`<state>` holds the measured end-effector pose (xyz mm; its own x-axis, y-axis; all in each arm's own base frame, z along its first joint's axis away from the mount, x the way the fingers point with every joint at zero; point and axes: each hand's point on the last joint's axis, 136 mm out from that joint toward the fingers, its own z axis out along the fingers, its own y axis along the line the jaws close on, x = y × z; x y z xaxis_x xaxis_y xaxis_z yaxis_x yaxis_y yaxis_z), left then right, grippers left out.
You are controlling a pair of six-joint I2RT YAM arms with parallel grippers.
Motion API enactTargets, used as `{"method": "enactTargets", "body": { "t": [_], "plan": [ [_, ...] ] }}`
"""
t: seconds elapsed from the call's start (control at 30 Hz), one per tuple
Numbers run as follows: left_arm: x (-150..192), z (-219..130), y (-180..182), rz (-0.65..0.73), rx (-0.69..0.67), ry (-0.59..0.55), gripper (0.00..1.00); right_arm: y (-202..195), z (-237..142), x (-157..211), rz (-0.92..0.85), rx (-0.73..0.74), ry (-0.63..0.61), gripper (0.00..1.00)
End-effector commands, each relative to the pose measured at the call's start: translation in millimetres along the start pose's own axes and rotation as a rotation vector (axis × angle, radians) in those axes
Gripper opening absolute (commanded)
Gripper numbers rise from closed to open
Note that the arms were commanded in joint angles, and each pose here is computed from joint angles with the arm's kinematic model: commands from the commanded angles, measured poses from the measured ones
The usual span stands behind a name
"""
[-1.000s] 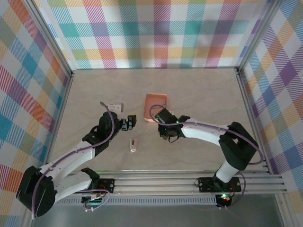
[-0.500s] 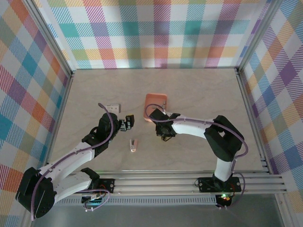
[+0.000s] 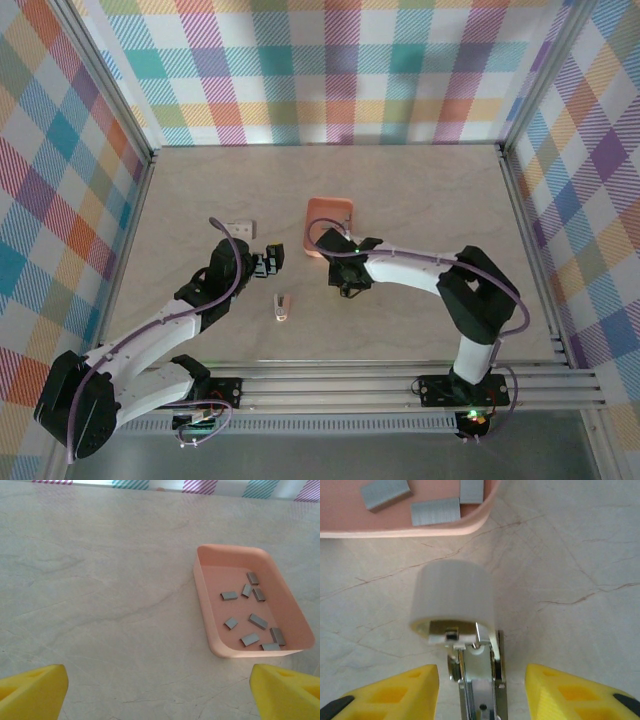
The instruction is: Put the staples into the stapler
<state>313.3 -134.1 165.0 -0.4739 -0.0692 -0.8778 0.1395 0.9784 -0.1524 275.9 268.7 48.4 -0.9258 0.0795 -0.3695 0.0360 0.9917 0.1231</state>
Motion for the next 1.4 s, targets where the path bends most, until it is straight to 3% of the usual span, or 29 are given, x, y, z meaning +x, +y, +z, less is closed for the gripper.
{"method": "enactTargets", "body": {
  "t": [0.0,0.37,0.57,0.9,1.37],
  "plan": [
    [3,2,4,-0.012,-0.014,0.016,0.93,1,-31,-10,-0.031,-0.033,-0.045,0.48],
    [28,3,-7,-0.110,0.049,0.132,0.92,1,-63,-11,-0.070,-0.182,0.027,0.47],
    [39,1,-3,-0.139,0.035,0.156,0.92,-7,-35,-4,0.065,-0.334,0.135,0.49],
    [43,1,0,-0.152,0.026,0.161,0.92,-4,3,6,0.091,-0.330,0.206,0.52],
    [40,-1,3,-0.126,0.015,0.143,0.92,6,11,10,0.098,-0.388,0.224,0.46]
  ]
}}
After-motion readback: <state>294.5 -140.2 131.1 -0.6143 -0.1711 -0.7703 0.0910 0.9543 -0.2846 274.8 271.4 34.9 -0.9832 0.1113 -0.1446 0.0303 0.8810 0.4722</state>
